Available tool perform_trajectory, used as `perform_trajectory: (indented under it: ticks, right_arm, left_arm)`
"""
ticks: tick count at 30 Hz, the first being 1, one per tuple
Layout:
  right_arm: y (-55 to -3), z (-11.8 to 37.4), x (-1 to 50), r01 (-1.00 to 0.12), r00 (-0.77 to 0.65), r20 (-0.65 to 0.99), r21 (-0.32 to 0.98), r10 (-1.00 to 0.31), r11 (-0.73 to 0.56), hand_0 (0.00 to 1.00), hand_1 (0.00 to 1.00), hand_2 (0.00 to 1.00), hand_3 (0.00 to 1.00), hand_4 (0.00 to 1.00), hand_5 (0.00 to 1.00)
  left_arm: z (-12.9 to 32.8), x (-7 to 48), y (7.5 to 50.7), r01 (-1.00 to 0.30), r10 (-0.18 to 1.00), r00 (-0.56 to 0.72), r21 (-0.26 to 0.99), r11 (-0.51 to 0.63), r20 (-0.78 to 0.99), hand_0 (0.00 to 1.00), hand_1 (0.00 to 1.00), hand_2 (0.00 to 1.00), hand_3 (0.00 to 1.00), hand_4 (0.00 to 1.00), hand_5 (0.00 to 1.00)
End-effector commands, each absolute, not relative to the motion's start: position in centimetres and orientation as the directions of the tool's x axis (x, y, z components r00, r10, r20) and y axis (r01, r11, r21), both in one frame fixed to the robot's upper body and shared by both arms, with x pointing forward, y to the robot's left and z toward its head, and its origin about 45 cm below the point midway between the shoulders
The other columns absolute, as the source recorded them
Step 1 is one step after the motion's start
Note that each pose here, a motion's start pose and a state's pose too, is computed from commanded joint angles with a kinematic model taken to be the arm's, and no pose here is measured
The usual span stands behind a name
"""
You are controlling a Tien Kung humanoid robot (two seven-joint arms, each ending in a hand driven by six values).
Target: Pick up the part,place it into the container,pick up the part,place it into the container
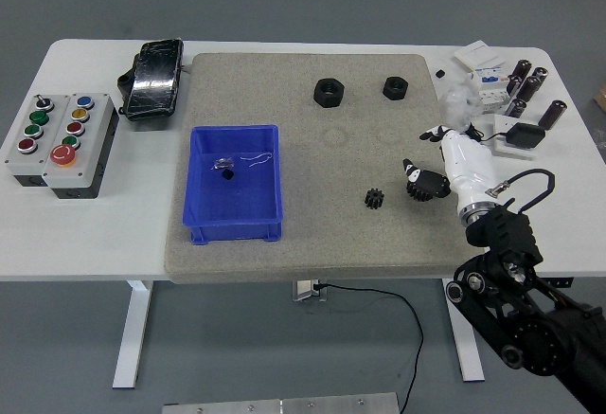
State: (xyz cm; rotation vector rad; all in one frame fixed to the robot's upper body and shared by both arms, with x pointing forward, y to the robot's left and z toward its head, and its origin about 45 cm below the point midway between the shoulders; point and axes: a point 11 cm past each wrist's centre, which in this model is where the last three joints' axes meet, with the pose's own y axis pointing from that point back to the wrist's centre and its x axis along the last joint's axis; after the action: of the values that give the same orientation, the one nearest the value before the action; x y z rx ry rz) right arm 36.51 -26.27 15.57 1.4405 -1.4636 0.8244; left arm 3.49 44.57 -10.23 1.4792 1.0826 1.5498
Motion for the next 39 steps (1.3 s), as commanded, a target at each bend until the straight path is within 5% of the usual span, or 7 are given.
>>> perform_trajectory:
  ticks: [24, 25, 30, 31, 36, 37, 39]
  right_arm:
    - [-27.1, 12.1, 36.4, -0.968, 0.191, 0.923, 0.234, -0.333, 0.093, 0.671, 0.672, 0.718, 0.687, 0.733, 0.343]
    - [-27.2, 12.1, 36.4, -0.968, 0.191, 0.923, 0.234, -0.334, 0.093, 0.656, 0.659, 0.673, 0.672, 0.487, 0.24]
    - [-27.1, 12.1, 36.4, -0.97, 0.184, 0.922, 0.227, -0.339, 0.091, 0.656, 0.659, 0.673, 0.672, 0.487, 0.24]
    - [-27.1, 12.1, 36.4, -0.97, 0.183, 0.923, 0.226, -0.34, 0.091, 0.65, 0.627, 0.591, 0.615, 0.155, 0.119]
    - [-27.0, 12.0, 36.3, -0.972, 0.175, 0.925, 0.217, -0.337, 0.091, 0.65, 0.627, 0.591, 0.615, 0.155, 0.119]
    - [-27.0, 12.0, 36.3, -0.973, 0.172, 0.926, 0.214, -0.336, 0.091, 0.656, 0.608, 0.542, 0.576, 0.115, 0.002]
    - [-27.0, 12.0, 36.3, -0.974, 0.168, 0.927, 0.209, -0.335, 0.091, 0.656, 0.608, 0.542, 0.576, 0.115, 0.002]
  left_arm:
    - [-10.2, 3.5, 44.7, 0.046, 0.919, -0.078, 0.922, -0.384, 0.387, 0.666, 0.63, 0.55, 0.601, 0.699, 0.353]
    - [-10.2, 3.5, 44.7, 0.046, 0.919, -0.077, 0.922, -0.384, 0.387, 0.666, 0.631, 0.55, 0.601, 0.699, 0.353]
    - [-10.2, 3.5, 44.6, 0.044, 0.919, -0.077, 0.923, -0.383, 0.386, 0.666, 0.631, 0.55, 0.601, 0.699, 0.353]
    - [-10.2, 3.5, 44.6, 0.044, 0.92, -0.076, 0.923, -0.383, 0.386, 0.666, 0.63, 0.55, 0.602, 0.699, 0.351]
    - [-10.2, 3.5, 44.6, 0.044, 0.919, -0.076, 0.923, -0.383, 0.386, 0.666, 0.63, 0.55, 0.602, 0.699, 0.351]
    - [-10.2, 3.5, 44.6, 0.044, 0.919, -0.076, 0.922, -0.384, 0.386, 0.666, 0.63, 0.55, 0.602, 0.699, 0.348]
    - [-10.2, 3.5, 44.6, 0.045, 0.919, -0.075, 0.922, -0.384, 0.386, 0.666, 0.63, 0.55, 0.602, 0.699, 0.348]
